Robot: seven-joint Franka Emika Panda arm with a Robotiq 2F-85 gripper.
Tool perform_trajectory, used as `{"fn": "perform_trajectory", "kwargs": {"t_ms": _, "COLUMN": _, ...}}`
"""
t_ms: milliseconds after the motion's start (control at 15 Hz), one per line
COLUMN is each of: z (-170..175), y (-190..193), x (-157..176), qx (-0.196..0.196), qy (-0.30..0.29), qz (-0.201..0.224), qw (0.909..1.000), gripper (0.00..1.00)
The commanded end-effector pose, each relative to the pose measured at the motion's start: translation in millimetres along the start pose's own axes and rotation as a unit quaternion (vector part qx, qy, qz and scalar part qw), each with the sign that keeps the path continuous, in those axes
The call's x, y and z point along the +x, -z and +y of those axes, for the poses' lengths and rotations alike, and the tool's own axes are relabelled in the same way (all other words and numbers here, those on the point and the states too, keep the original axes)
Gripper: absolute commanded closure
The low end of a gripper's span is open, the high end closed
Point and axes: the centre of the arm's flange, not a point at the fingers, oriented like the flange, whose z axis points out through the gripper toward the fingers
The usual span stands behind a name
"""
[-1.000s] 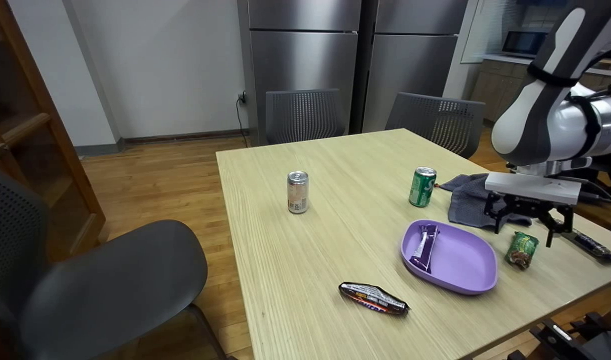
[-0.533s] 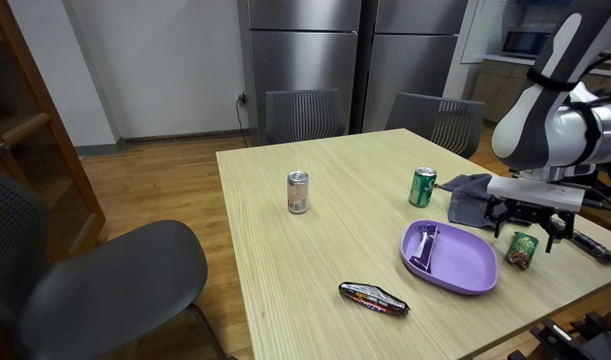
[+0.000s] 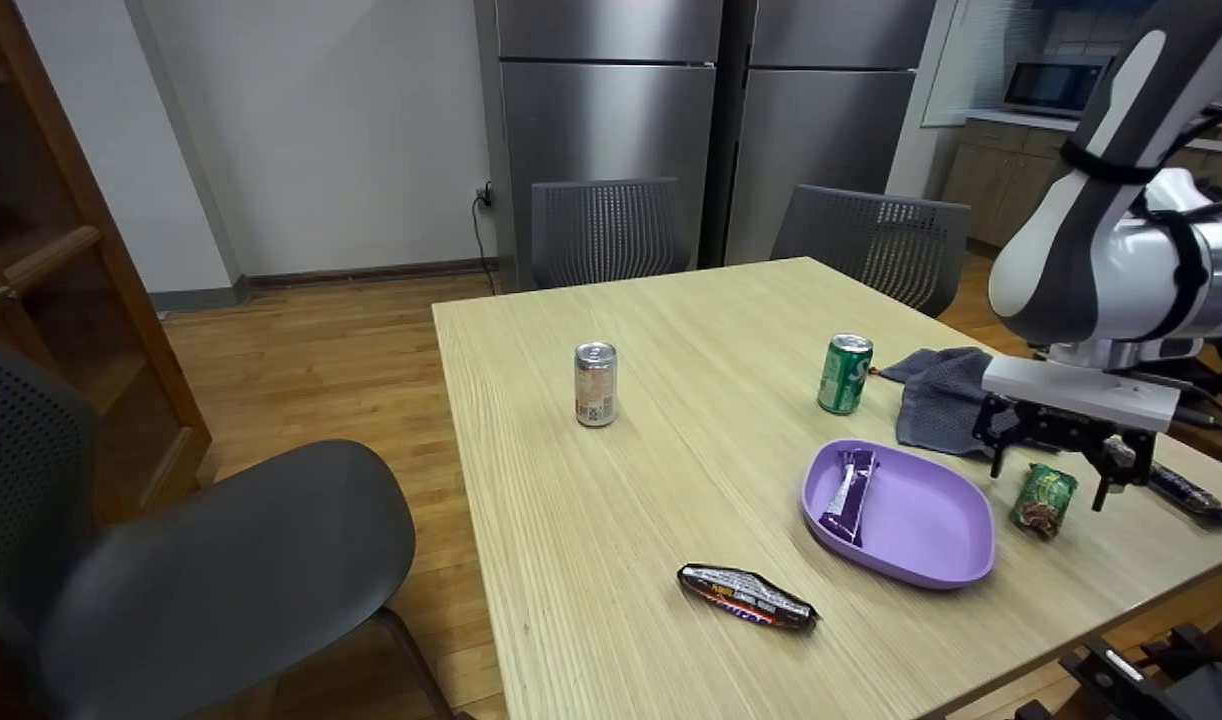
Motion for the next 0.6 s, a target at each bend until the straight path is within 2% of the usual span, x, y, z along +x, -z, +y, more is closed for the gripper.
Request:
{"fn": "perform_trajectory", "kwargs": {"t_ms": 0, "z": 6.5, "y": -1.4, "x": -2.3, "qx": 0.019, "qy": 0.007, "qz": -0.005, "qw": 0.9998, "gripper": 0.0}}
{"fn": "perform_trajectory", "kwargs": {"t_ms": 333, "z": 6.9, "y": -1.9, "x": -2.3, "qx": 0.022, "qy": 0.011, "qz": -0.01, "qw": 0.9997, "gripper": 0.0}}
{"fn": "perform_trajectory", "kwargs": {"t_ms": 400, "z": 7.0, "y": -2.0, "x": -2.1, "qx": 0.022, "qy": 0.011, "qz": -0.01, "qw": 0.9996, "gripper": 0.1}}
{"fn": "perform_trajectory", "kwargs": {"t_ms": 467, "z": 7.2, "y": -2.2, "x": -1.8, "qx": 0.022, "qy": 0.012, "qz": -0.01, "qw": 0.9996, "gripper": 0.28}}
{"fn": "perform_trajectory", "kwargs": {"t_ms": 533, "z": 7.5, "y": -2.5, "x": -1.5, "qx": 0.022, "qy": 0.012, "qz": -0.01, "qw": 0.9996, "gripper": 0.34}}
